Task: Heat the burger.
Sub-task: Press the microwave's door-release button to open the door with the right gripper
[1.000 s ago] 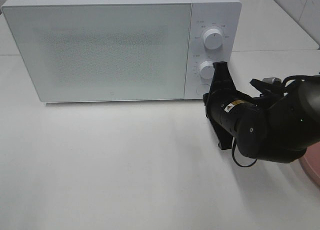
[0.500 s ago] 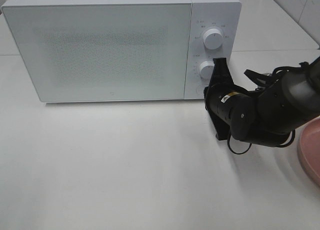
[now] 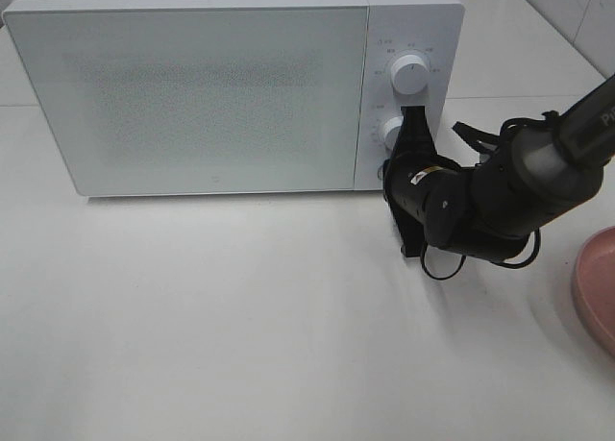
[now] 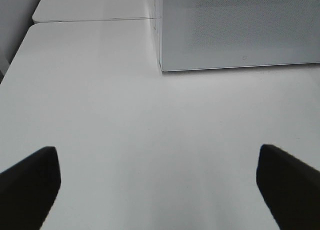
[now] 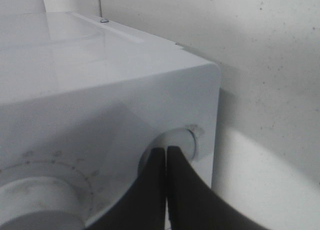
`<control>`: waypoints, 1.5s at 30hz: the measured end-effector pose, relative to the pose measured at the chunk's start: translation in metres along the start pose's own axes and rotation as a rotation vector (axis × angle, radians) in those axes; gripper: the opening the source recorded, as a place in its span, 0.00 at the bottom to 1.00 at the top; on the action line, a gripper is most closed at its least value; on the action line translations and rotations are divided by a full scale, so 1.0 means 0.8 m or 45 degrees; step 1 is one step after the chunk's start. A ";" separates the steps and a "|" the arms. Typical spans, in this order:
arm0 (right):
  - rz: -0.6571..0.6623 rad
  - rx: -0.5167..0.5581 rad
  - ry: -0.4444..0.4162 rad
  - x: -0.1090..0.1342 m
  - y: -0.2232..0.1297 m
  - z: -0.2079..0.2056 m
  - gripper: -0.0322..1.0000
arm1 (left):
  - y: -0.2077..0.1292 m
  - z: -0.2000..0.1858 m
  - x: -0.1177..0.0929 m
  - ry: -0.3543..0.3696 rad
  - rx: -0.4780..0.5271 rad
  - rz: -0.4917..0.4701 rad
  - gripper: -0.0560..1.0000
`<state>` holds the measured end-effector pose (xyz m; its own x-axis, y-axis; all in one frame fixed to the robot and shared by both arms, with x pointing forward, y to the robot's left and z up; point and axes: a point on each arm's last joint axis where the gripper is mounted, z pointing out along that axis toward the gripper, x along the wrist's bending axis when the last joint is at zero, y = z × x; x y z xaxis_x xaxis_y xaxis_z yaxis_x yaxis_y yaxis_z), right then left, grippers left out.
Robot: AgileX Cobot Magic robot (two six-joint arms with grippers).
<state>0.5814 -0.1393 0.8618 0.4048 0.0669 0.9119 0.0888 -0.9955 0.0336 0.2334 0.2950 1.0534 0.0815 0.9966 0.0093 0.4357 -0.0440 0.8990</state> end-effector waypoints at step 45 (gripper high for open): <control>0.043 -0.087 0.056 0.006 0.002 0.016 0.04 | 0.000 0.000 0.000 0.000 -0.003 0.000 0.99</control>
<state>0.5952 -0.1393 0.8613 0.3663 0.0315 0.9300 0.0131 -0.9995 0.0287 0.2334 0.2950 1.0536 0.0814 0.9966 0.0093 0.4339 -0.0439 0.8999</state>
